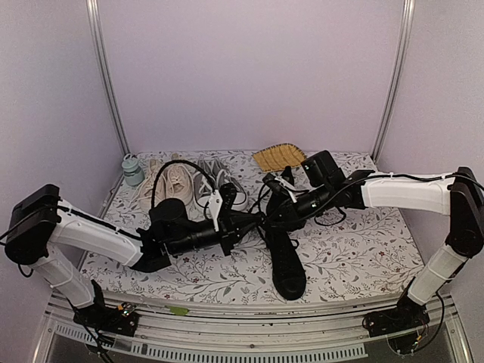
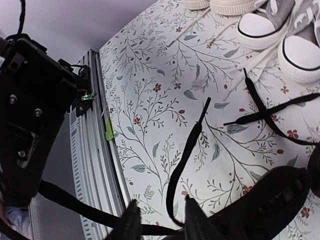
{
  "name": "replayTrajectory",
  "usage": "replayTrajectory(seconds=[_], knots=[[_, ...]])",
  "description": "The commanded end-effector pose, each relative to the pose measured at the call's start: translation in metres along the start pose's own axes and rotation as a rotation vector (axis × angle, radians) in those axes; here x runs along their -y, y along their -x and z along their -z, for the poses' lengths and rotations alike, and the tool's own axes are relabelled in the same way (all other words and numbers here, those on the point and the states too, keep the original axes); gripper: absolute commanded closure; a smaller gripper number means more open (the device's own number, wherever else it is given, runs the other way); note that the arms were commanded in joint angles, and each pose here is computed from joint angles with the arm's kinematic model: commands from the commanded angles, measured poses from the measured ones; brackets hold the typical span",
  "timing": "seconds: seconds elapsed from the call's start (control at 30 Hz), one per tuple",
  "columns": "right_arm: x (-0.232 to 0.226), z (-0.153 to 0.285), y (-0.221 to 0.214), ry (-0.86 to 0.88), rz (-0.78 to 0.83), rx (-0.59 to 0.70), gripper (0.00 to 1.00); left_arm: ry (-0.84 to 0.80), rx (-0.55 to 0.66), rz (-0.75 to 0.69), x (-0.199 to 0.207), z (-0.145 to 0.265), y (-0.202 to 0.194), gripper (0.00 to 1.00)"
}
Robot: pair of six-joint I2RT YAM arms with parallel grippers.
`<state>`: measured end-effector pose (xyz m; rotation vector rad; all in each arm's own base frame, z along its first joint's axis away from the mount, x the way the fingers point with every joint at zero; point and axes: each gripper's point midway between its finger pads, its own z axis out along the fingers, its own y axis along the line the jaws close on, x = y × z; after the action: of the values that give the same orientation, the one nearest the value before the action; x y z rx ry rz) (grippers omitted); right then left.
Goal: Tie the shoes
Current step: Place the shoelace at the center of the board.
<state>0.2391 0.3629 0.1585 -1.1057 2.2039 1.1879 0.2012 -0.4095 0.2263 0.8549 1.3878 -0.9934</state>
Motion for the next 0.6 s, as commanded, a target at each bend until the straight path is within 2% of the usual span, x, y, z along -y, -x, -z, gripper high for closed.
replayTrajectory(seconds=[0.0,0.13,0.4,0.57], knots=[[-0.013,0.013,0.016,0.013,0.068,0.047,0.57,0.035,-0.086,0.022,-0.01,-0.012,-0.021,1.0],[-0.013,0.031,0.019,-0.067,0.104,0.08,0.44,0.051,-0.137,0.04,-0.016,-0.021,-0.029,1.0],[0.005,0.079,0.015,-0.314,0.137,0.117,0.41,0.074,-0.177,0.072,-0.023,-0.023,-0.032,1.0],[-0.043,0.063,0.021,-0.138,0.262,0.174,0.39,0.098,-0.206,0.069,-0.027,-0.028,-0.037,1.0]])
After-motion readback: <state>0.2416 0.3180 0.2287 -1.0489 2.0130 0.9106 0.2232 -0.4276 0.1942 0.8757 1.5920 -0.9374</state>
